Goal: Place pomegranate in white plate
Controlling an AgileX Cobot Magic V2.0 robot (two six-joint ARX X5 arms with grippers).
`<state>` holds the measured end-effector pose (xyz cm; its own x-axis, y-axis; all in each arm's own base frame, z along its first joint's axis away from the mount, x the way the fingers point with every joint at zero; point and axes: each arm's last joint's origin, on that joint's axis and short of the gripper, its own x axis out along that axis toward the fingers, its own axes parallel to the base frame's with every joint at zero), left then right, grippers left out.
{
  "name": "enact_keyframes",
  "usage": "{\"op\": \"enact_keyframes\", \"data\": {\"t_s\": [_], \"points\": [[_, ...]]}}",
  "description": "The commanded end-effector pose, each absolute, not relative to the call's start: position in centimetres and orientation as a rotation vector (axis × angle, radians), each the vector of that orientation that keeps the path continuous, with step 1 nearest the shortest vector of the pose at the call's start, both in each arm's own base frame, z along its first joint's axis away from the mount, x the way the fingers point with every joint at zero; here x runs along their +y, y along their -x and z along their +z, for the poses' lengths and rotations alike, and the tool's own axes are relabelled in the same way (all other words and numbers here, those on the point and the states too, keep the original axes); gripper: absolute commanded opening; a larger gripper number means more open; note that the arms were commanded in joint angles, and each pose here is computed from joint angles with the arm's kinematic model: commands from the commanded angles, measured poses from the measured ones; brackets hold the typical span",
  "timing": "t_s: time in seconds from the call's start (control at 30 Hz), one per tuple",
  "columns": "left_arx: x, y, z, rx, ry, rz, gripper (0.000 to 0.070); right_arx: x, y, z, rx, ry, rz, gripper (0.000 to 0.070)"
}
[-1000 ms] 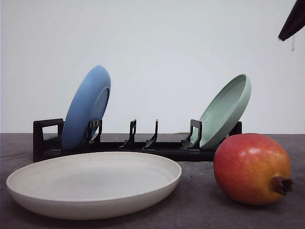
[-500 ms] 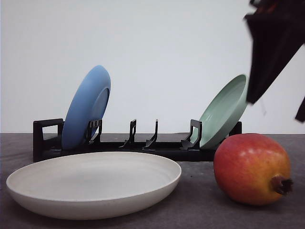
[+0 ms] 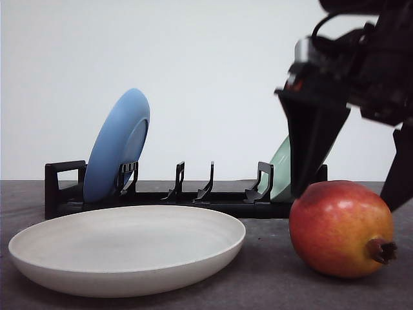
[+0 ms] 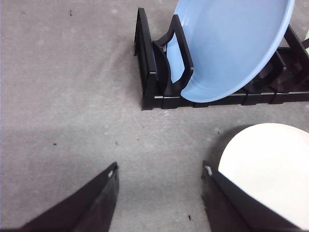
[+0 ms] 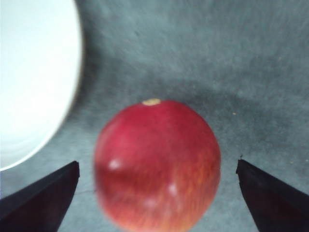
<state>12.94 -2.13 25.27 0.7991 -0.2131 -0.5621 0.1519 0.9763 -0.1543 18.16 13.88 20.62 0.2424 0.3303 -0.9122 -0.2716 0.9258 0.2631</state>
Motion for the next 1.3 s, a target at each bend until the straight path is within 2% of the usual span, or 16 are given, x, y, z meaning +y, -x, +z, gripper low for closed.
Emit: {"op": "enact_keyframes", "data": {"t_s": [0.0,0.2,0.33,0.43,0.63,0.8,1.0,1.27], "points": [[-2.1,-13.1,25.7,0.595,0.099,-0.194,0.0324,14.4,-18.6,20.5,1.260,-0.054,0.406,0.0669],[-2.1,-13.1,25.7,0.595,0.099,-0.194,0.0324,15.1,-19.1,19.3,1.301,-0.054,0.424,0.0653],[-2.1,-13.1,25.7,0.595,0.099,-0.194,0.0324,15.2,-19.1,19.1,1.317,-0.053,0.430,0.0527],[-2.1,-13.1,25.7,0.595,0.099,-0.194,0.0324,15.2,-19.1,19.1,1.322,-0.051,0.434,0.0492],[-2.1,-13.1,25.7,0.595,0.099,-0.194,0.0324,15.1,-19.1,19.9,1.345,0.015,0.462,0.0492],[-2.1,-13.1,25.7,0.595,0.099,-0.194,0.0323,16.1,-19.4,22.1,1.313,0.100,0.580,0.0496],[-2.1,-13.1,25.7,0.595,0.099,-0.194,0.0318,19.2,-20.4,23.7,1.265,0.135,0.686,0.0496],[-2.1,-13.1,25.7,0.594,0.099,-0.193,0.0318,24.9,-22.0,23.2,1.233,0.215,0.795,0.0496]]}}
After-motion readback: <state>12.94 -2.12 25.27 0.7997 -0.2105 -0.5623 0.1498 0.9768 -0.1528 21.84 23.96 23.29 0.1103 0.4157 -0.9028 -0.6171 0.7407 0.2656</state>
